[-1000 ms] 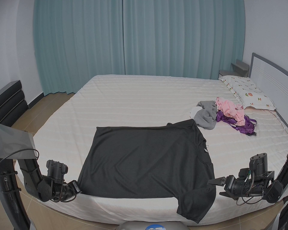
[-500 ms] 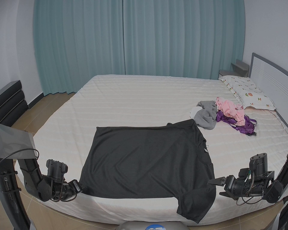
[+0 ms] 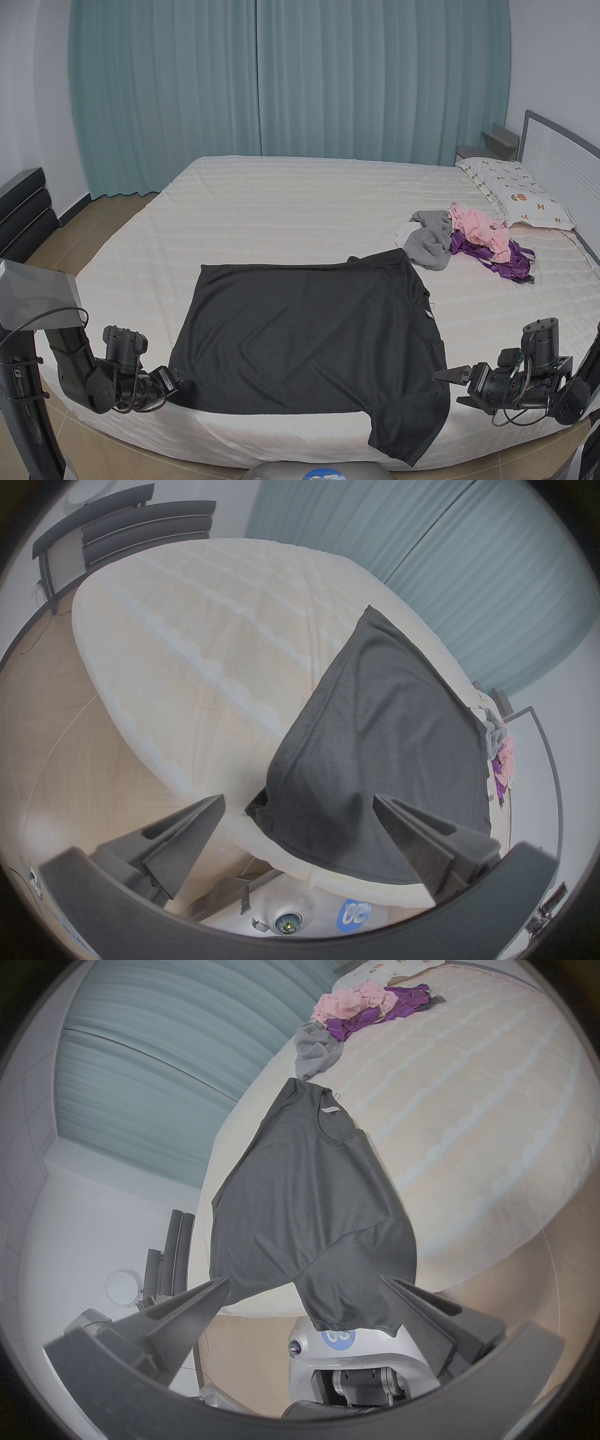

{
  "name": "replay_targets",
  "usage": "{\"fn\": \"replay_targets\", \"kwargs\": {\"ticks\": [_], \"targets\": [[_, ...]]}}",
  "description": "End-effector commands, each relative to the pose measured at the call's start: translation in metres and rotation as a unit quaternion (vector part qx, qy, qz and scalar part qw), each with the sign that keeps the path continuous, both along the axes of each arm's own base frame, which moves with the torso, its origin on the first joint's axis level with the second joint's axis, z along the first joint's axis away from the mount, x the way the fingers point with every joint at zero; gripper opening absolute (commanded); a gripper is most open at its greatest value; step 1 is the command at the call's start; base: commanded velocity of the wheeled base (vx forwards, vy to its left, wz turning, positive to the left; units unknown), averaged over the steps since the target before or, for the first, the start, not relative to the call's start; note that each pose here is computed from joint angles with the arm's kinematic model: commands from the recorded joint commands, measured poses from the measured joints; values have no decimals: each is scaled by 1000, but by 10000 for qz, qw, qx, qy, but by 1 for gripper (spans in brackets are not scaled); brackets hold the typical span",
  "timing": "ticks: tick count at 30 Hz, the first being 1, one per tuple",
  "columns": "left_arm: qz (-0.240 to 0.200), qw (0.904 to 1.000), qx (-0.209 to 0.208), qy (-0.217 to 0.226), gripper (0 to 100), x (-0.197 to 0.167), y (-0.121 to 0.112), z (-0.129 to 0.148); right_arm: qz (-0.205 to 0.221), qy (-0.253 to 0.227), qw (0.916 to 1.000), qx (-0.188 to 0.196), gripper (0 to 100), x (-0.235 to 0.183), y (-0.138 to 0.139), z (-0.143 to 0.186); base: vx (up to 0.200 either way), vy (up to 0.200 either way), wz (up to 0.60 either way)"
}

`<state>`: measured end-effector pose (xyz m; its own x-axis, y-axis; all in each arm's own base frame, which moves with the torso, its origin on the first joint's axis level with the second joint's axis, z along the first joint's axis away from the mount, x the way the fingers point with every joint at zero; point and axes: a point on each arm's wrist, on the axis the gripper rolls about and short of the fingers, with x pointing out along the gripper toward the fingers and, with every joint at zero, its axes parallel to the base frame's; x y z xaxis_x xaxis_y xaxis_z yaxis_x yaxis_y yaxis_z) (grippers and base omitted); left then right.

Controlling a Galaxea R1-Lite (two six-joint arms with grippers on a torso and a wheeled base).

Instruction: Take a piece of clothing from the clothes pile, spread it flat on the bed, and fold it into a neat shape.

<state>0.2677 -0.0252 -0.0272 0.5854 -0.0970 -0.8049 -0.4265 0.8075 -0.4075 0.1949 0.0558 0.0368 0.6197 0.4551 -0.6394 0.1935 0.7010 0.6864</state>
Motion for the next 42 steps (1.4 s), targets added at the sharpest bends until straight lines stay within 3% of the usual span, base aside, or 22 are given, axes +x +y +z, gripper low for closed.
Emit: {"fn": "replay_targets", "kwargs": {"ticks": [1, 6, 7, 14, 24, 28, 33, 42], "targets": [[17, 10000, 25, 46, 100, 3, 0, -6, -1, 10, 10000, 2, 100, -1, 0, -2, 0, 0, 0], [23, 10000, 19, 32, 100, 4, 0, -5, -1, 25, 10000, -1, 100, -1, 0, -3, 0, 0, 0], [18, 10000, 14, 40, 0, 4, 0, -5, -1, 25, 10000, -1, 100, -1, 0, -3, 0, 0, 0], [44, 9999, 26, 155, 0, -8, 2, -2, -1, 33, 10000, -3, 100, -1, 0, -3, 0, 0, 0], [92, 9999, 37, -24, 0, -14, 5, 12, -6, 99, 9999, -107, 100, -4, -1, -5, 0, 0, 0], [115, 9999, 39, -8, 0, -14, 6, 12, 14, 220, 9996, -193, 100, -2, -1, -12, 0, 0, 0], [133, 9999, 34, 15, 0, -15, 7, 10, -80, 624, 9964, -574, 100, 5, -2, -37, 0, 0, 0], [139, 9999, 31, 31, 0, -15, 7, 10, -345, 490, 9960, -666, 100, 19, -9, -53, 0, 0, 0]]}}
